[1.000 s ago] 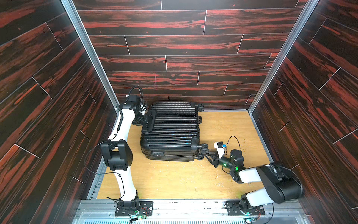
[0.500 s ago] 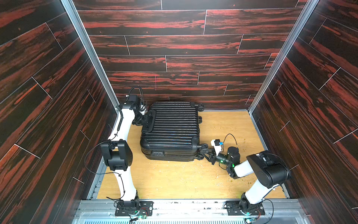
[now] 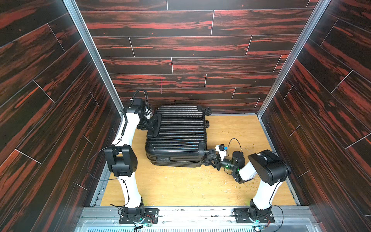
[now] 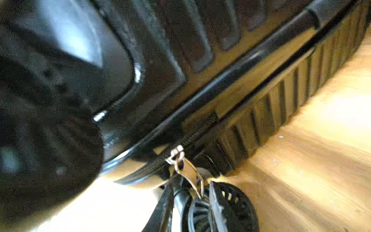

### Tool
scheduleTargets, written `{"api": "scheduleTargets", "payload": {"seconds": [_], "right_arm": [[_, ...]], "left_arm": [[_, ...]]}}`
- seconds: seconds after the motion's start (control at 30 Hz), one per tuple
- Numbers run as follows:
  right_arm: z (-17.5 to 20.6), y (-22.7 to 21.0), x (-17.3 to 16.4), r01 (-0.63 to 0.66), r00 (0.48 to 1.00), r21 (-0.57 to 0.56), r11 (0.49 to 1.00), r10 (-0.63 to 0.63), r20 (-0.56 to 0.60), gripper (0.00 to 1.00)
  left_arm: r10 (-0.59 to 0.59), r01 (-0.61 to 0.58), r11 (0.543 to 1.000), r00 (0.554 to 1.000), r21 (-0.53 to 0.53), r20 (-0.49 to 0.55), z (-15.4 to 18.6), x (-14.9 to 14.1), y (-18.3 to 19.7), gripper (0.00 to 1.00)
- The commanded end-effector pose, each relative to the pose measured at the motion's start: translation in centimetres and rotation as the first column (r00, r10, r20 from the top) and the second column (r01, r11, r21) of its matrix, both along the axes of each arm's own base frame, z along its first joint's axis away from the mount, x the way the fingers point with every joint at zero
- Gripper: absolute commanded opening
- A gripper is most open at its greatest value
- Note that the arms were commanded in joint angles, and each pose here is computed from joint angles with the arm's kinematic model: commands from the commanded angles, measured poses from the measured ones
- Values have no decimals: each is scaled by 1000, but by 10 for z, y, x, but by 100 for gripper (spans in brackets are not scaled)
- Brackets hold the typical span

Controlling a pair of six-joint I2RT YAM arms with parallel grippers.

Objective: Close the suitcase zippers
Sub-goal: Zip the zipper on the suitcase.

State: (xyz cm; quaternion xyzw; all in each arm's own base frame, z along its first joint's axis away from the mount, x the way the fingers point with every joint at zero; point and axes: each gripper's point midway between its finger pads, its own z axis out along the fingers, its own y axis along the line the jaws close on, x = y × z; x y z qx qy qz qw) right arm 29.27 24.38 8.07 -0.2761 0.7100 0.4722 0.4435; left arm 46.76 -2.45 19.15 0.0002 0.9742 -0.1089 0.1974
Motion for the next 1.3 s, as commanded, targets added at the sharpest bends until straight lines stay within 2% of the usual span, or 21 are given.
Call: {"api": "scheduleTargets", "payload": {"seconds": [0.0, 0.27, 0.43, 0.57, 0.67, 0.8, 0.83, 0.93, 0.97, 1.1, 1.2, 1.27], "right_arm": [[1, 8, 1, -36, 999, 15, 999, 36, 16, 32], [-3, 11, 13, -28, 999, 11, 1000, 27, 31, 30], [-1, 11, 20, -10, 999, 6, 1000, 10, 51, 23], [3, 11, 22, -3, 997, 9, 1000, 3, 75, 22], [5, 13, 18, -34, 996, 14, 999, 32, 85, 21], [9, 14, 11, -59, 994, 23, 998, 57, 94, 4], [9, 13, 11, -57, 994, 26, 998, 54, 94, 0], [9, 11, 7, -50, 995, 24, 998, 47, 85, 0], [9, 11, 6, -49, 996, 22, 999, 47, 81, 0], [9, 9, 2, -44, 997, 26, 999, 42, 58, 0], [11, 7, -1, -42, 999, 34, 999, 41, 34, 0], [11, 7, -4, -46, 999, 39, 998, 46, 0, 0]], "left_arm": [[9, -6, 999, 998, -50, 62, 24, 5, 1, 18], [11, -7, 999, 998, -51, 60, 24, 5, 1, 18], [8, -5, 999, 998, -53, 56, 23, 5, 0, 18], [8, -5, 999, 999, -54, 54, 23, 5, 0, 18], [8, -5, 998, 999, -55, 52, 22, 5, 0, 18], [9, -6, 998, 998, -56, 54, 25, 4, 0, 19], [10, -7, 998, 998, -56, 61, 28, 4, 0, 22], [38, -36, 999, 994, -25, 101, 45, 1, 6, 60], [43, -43, 999, 991, -8, 126, 56, -2, 8, 68], [8, -38, 994, 960, 101, 278, 107, -18, 0, 86], [-146, 60, 979, 871, 193, 469, 153, -37, -38, 92], [-297, 204, 953, 765, 223, 572, 167, -60, -83, 93]]}}
